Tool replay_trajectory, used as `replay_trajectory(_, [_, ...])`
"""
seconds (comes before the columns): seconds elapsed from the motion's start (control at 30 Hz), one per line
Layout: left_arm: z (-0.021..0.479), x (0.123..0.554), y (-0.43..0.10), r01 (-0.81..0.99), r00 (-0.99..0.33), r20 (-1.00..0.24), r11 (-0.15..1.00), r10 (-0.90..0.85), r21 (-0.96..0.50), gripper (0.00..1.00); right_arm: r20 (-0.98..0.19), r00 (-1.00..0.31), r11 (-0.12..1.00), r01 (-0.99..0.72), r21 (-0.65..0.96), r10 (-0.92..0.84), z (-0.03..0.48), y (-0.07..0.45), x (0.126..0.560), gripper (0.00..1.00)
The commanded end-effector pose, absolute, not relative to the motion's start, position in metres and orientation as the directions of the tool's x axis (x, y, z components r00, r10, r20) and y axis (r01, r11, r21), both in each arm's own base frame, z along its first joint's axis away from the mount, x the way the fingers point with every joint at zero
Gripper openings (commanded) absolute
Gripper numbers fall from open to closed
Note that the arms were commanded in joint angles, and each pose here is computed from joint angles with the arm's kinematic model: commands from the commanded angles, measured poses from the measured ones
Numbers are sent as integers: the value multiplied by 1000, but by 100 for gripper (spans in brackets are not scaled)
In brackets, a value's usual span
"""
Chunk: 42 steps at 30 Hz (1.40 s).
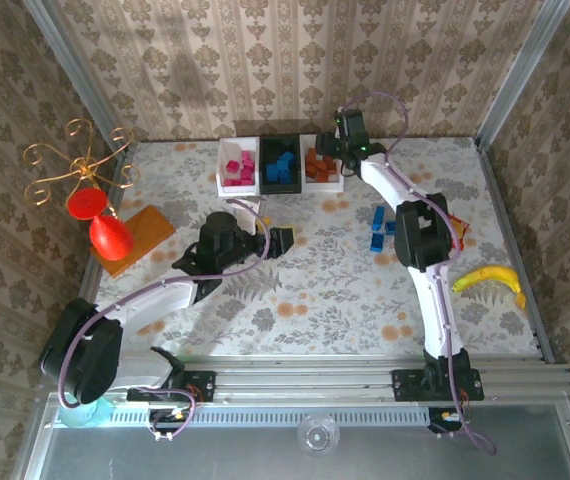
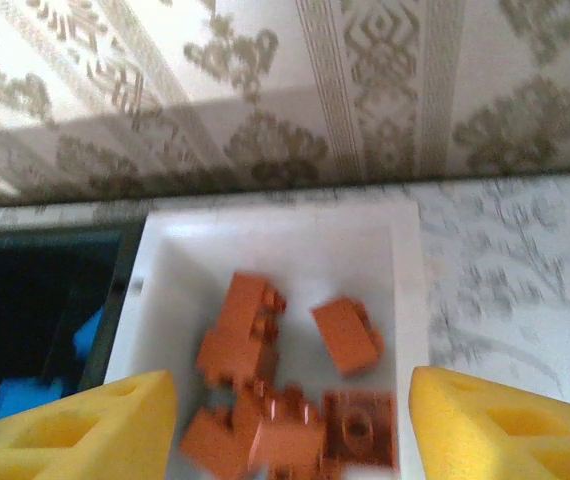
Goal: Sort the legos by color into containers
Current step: Place the lego in the container, then pick up the lego from the middle-right of the table.
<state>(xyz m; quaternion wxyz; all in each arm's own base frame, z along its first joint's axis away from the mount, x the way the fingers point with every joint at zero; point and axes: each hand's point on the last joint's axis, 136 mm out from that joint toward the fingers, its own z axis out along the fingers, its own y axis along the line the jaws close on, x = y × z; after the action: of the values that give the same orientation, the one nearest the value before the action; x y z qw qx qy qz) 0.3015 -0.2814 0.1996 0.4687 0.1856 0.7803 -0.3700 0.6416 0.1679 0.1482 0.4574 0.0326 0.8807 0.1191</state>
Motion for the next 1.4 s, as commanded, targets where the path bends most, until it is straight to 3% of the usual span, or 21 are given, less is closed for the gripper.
replay_trajectory(0.0, [195,302,-280,641,-486,-873,657,-53,-397,83,-846,-495,955,-95,280,199,216,163,606,68])
replay_trajectory(0.33, [198,299,-304,713,-463,-886,583,-27,-390,83,-686,-693,973,105,208,221,126,84,479,77])
replay_trajectory(0.5, [194,295,-315,739,-454,-891,563,9,-370,86,-581,-780,972,187,140,233,88,55,465,78])
replay_trajectory(0.77, [183,287,-340,780,-463,-880,519,103,-350,91,-482,-845,972,214,94,232,58,52,474,76])
replay_trajectory(0.97, [178,288,-345,773,-482,-870,518,106,-366,91,-417,-873,967,231,102,253,39,55,476,66])
replay_trajectory(1.37, [171,302,-326,720,-503,-862,584,66,-375,90,-407,-894,976,127,175,189,37,89,481,32])
